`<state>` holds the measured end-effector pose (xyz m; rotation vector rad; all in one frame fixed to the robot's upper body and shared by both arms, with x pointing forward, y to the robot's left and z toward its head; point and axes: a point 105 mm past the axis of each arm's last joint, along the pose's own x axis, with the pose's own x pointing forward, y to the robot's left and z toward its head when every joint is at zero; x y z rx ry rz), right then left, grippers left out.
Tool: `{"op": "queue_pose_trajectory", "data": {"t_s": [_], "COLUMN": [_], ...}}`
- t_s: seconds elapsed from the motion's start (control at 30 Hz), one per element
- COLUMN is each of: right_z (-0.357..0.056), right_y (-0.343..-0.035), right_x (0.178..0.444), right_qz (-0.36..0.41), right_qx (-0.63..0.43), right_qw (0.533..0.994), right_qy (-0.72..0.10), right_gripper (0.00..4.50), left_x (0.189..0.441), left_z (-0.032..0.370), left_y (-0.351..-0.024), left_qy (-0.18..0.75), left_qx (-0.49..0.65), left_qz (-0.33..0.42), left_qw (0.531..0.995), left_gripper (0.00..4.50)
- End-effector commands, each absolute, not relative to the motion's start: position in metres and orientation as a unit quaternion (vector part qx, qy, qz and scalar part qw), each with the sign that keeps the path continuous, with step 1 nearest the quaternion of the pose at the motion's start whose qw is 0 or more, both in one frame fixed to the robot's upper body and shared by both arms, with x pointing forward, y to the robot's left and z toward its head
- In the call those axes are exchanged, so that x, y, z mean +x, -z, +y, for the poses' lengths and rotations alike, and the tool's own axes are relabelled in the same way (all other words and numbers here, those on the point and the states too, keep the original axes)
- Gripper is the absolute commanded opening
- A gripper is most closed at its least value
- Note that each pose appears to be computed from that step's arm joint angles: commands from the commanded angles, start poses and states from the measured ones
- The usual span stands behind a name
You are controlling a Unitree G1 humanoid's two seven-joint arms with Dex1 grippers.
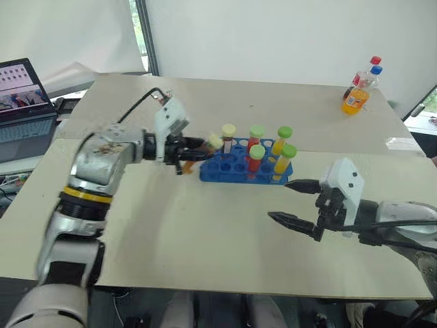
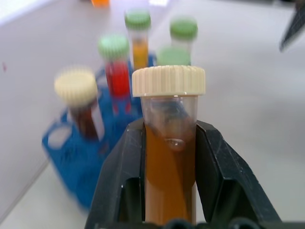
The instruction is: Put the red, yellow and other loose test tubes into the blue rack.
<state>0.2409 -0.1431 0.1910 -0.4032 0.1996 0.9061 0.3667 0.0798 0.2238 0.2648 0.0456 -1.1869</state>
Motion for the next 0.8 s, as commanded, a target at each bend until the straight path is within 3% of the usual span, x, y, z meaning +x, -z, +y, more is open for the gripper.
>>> {"op": "queue_pose_trajectory", "data": {"t_s": [0.03,0.43,0.8], "right_z": [-0.143,-0.151,-0.154], "right_y": [-0.204,-0.205,-0.196], "right_x": [0.239,0.237,0.231], "right_qz": [0.064,0.081,0.102], "right_qx": [-0.227,-0.198,-0.184], "right_qw": [0.879,0.906,0.912], "right_qy": [-0.414,-0.364,-0.351], "right_gripper": [4.42,4.42,4.42], "left_x": [0.382,0.411,0.405], "left_z": [0.071,0.037,0.017], "left_y": [-0.232,-0.212,-0.201], "left_qy": [0.523,0.485,0.516], "left_qx": [0.091,0.062,0.054], "left_qz": [-0.042,-0.095,-0.084], "left_qw": [0.847,0.867,0.851], "left_gripper": [0.89,0.89,0.89]}}
